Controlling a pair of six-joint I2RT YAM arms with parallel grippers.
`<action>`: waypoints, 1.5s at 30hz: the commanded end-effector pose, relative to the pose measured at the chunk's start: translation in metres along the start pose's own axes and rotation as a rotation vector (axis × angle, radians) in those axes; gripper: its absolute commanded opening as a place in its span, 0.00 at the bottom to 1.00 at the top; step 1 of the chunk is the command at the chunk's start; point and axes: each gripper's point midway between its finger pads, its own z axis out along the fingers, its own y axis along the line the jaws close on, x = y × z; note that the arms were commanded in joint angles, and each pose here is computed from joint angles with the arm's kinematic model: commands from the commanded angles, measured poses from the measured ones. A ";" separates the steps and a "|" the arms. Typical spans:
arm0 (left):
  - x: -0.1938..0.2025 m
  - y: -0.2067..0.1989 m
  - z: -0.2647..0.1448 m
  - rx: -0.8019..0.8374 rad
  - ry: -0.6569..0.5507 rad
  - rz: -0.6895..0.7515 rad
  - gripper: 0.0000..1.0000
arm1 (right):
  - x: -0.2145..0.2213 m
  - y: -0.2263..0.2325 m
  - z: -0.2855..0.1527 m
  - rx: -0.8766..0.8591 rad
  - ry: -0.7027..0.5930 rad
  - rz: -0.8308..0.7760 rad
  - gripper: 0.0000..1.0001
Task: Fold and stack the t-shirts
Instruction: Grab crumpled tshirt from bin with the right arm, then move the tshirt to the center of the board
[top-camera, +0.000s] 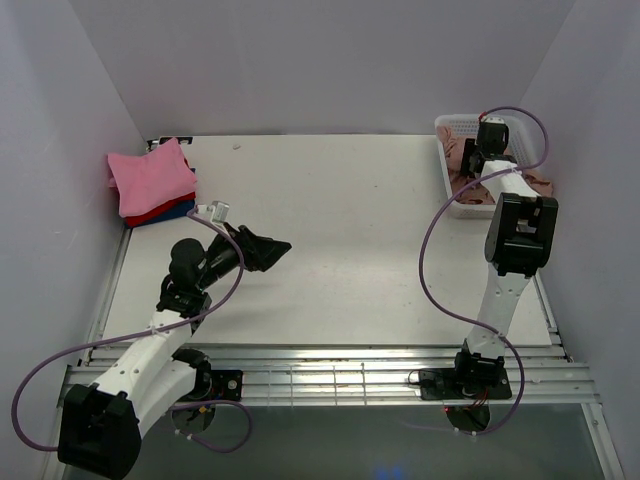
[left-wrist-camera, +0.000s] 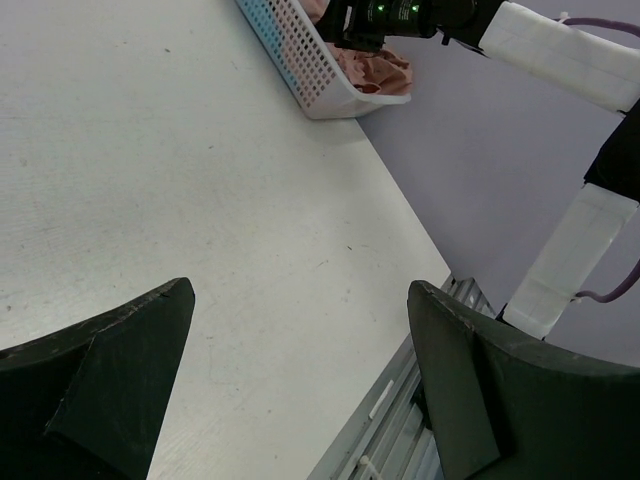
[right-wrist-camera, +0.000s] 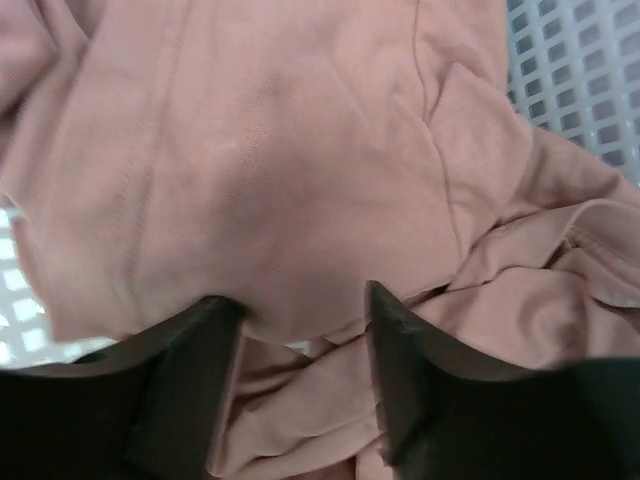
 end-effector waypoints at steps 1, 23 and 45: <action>-0.002 0.001 -0.004 -0.013 -0.021 0.030 0.98 | -0.026 0.007 0.004 -0.069 -0.064 -0.010 0.53; 0.024 0.018 -0.011 -0.059 0.019 -0.055 0.98 | -0.173 0.154 -0.299 -0.713 -0.480 -0.070 0.08; 0.020 0.011 -0.030 -0.092 -0.030 -0.029 0.98 | -0.031 0.216 -0.390 -1.003 -0.288 -0.014 0.08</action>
